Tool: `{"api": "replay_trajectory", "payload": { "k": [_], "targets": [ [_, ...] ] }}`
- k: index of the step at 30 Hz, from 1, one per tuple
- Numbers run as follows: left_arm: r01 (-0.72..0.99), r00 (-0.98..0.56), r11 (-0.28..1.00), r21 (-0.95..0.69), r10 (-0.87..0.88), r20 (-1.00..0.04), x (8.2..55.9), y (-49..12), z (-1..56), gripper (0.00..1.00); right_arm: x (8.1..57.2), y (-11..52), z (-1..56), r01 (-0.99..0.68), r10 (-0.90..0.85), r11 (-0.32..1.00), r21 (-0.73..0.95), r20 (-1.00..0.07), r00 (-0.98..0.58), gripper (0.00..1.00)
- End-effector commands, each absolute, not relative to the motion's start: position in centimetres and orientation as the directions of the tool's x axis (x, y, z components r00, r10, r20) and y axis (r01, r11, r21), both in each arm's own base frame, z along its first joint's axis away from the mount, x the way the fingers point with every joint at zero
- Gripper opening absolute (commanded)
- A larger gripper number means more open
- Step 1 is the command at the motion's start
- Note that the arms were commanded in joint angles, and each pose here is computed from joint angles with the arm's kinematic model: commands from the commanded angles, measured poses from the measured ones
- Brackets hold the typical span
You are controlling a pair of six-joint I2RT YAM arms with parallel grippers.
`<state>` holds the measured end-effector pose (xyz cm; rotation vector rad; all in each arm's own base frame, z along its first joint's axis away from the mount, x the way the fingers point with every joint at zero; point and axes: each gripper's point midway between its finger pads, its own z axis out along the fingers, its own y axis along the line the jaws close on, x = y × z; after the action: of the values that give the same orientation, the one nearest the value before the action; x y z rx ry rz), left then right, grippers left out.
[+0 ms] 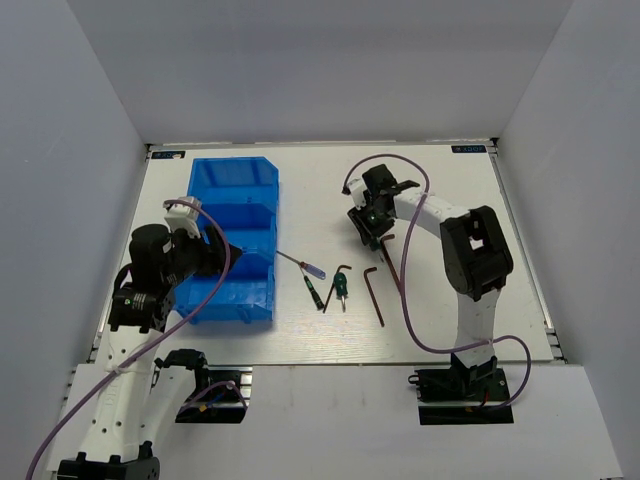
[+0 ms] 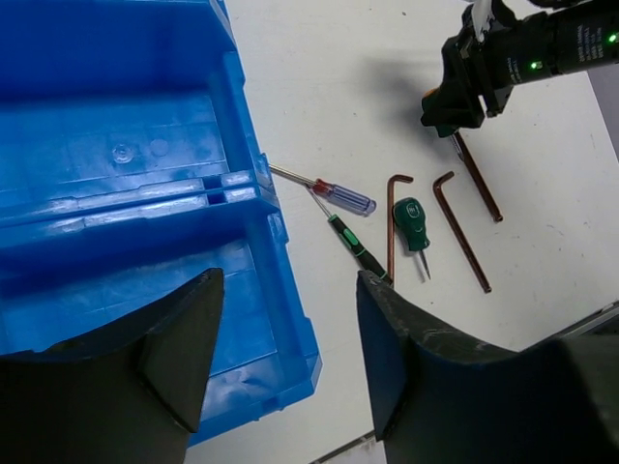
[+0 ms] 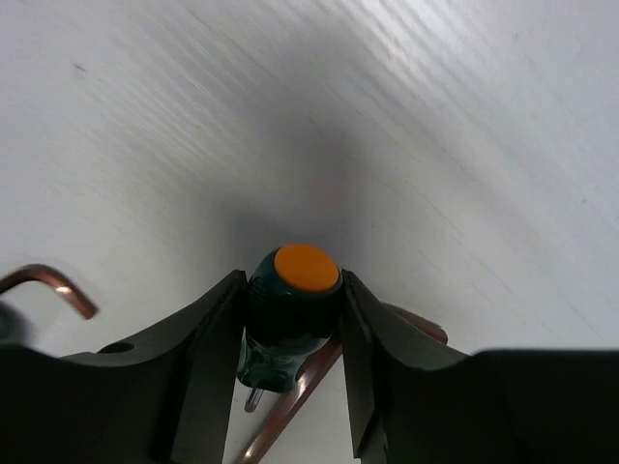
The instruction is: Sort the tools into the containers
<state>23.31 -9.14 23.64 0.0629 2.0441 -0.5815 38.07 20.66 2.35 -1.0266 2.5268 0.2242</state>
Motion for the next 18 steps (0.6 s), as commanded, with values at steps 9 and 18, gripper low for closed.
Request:
{"api": "replay_trajectory", "payload": {
  "k": [9, 18],
  "targets": [
    [0.303, -0.464, 0.867, -0.396, -0.229, -0.856, 23.3, -9.6, 27.1, 0.63, 45.6, 35.6, 17.1, -0.902, -0.408, 0.396, 0.17, -0.848, -0.338, 0.0],
    [0.272, -0.491, 0.854, -0.444, -0.274, -0.827, 22.8, -9.7, 27.6, 0.61, 52.5, 45.7, 22.3, -0.961, -0.063, 0.276, 0.029, -0.997, -0.048, 0.0]
  ]
}}
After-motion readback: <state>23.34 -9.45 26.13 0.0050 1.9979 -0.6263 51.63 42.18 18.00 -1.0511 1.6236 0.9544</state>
